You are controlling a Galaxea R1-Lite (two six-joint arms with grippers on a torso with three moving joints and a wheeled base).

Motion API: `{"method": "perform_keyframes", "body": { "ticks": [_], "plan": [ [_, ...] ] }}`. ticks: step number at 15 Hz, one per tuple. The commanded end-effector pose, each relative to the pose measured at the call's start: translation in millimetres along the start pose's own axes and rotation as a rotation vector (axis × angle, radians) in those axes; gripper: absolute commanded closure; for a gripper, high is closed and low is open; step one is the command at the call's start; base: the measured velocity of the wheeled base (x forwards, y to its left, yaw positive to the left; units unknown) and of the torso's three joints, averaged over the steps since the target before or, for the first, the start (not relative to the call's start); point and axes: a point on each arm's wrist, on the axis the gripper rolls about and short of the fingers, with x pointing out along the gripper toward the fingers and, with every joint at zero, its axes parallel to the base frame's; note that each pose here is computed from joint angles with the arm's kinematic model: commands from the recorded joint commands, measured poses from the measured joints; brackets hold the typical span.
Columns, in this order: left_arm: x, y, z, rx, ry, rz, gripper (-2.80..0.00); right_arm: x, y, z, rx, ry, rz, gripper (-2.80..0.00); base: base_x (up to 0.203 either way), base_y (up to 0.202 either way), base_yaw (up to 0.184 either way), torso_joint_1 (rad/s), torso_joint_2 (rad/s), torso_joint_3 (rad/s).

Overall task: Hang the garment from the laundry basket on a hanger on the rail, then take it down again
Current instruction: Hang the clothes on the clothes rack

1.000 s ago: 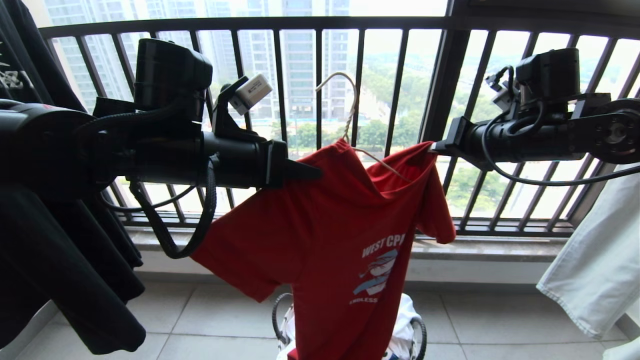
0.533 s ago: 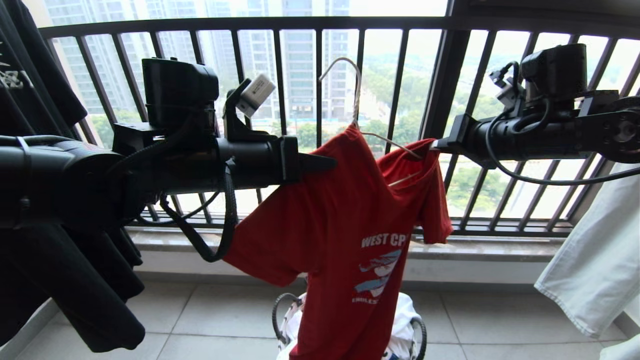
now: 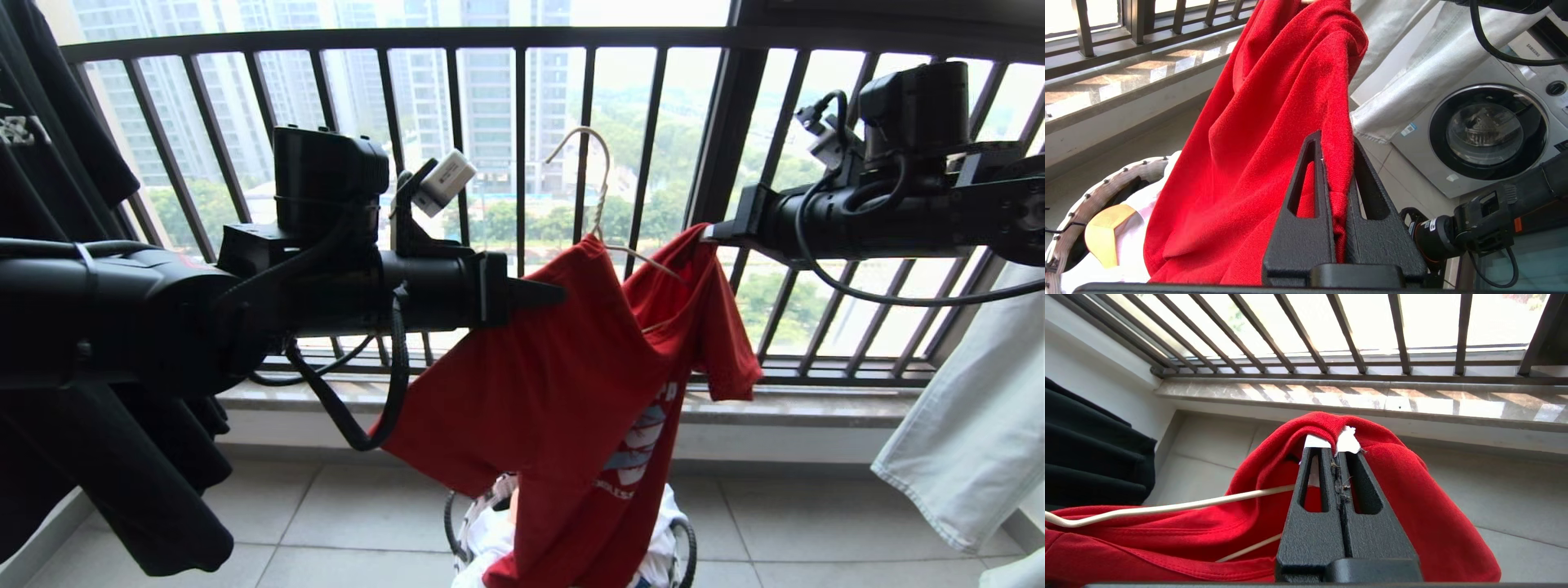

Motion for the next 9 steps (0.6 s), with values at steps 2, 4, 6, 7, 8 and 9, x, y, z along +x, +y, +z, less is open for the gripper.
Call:
{"method": "perform_keyframes", "body": {
  "ticks": [2, 4, 6, 7, 8, 9],
  "plan": [
    [-7, -13.7, 1, 0.012, -0.008, -0.031, 0.00, 2, 0, 0, -0.071, 0.001, 0.003, 0.00, 0.000, 0.000, 0.000, 0.000, 0.00, 0.000],
    [-9, -17.5, 0, 0.013, -0.006, -0.037, 0.00, 2, 0, 1, -0.151, 0.000, 0.004, 0.00, 0.000, 0.000, 0.000, 0.000, 0.00, 0.000],
    [-13, -23.8, -1, 0.016, -0.005, -0.051, 0.00, 2, -5, 2, -0.249, -0.004, -0.013, 0.00, 0.000, 0.000, 0.000, 0.000, 0.00, 0.000],
    [-13, -26.1, -1, 0.016, -0.005, -0.056, 0.00, 0, -8, 4, -0.286, -0.007, -0.021, 0.00, 0.000, 0.000, 0.000, 0.000, 0.00, 0.000],
    [-12, -27.2, -3, 0.014, 0.000, -0.061, 0.00, -2, -7, 5, -0.322, -0.009, -0.021, 0.00, 0.000, 0.000, 0.000, 0.000, 0.00, 0.000],
    [-12, -27.3, -3, 0.013, 0.002, -0.062, 0.00, -5, -5, 5, -0.346, -0.011, -0.018, 0.00, 0.000, 0.000, 0.000, 0.000, 0.00, 0.000]
  ]
}}
